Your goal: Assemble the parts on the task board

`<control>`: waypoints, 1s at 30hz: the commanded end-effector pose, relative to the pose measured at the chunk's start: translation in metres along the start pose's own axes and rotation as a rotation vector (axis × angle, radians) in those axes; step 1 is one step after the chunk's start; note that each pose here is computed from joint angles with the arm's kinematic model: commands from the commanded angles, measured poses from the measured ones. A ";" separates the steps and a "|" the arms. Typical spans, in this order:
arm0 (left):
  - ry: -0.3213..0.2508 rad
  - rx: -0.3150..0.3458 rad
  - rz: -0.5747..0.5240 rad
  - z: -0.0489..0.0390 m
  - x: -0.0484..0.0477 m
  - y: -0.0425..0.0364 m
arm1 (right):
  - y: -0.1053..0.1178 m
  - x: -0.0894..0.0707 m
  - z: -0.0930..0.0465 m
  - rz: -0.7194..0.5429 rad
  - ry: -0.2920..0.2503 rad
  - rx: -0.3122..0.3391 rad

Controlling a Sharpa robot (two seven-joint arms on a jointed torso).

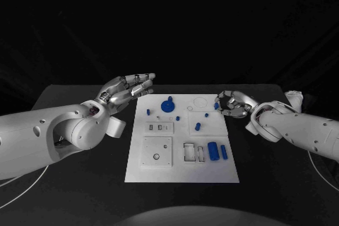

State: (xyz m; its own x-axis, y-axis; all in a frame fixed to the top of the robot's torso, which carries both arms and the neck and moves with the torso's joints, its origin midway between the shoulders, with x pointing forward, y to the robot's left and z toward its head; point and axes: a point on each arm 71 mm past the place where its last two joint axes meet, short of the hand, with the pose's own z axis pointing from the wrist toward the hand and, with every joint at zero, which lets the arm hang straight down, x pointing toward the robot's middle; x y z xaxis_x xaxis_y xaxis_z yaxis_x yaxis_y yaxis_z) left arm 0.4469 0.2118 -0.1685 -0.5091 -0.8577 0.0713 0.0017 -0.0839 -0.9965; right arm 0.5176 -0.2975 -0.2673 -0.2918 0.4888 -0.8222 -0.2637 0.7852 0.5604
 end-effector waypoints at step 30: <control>0.021 0.000 -0.010 -0.0005 0.0020 -0.0006 | 0.000 0.004 0.005 0.005 0.029 0.032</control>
State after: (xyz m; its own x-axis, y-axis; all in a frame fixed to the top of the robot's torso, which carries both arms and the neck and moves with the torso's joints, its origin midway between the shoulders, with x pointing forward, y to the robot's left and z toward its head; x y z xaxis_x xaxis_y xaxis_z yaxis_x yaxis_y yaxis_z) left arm 0.4465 0.2127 -0.1688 -0.5101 -0.8571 0.0727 -0.0038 -0.0822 -0.9966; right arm 0.5212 -0.2945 -0.2696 -0.3043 0.4868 -0.8188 -0.2398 0.7927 0.5604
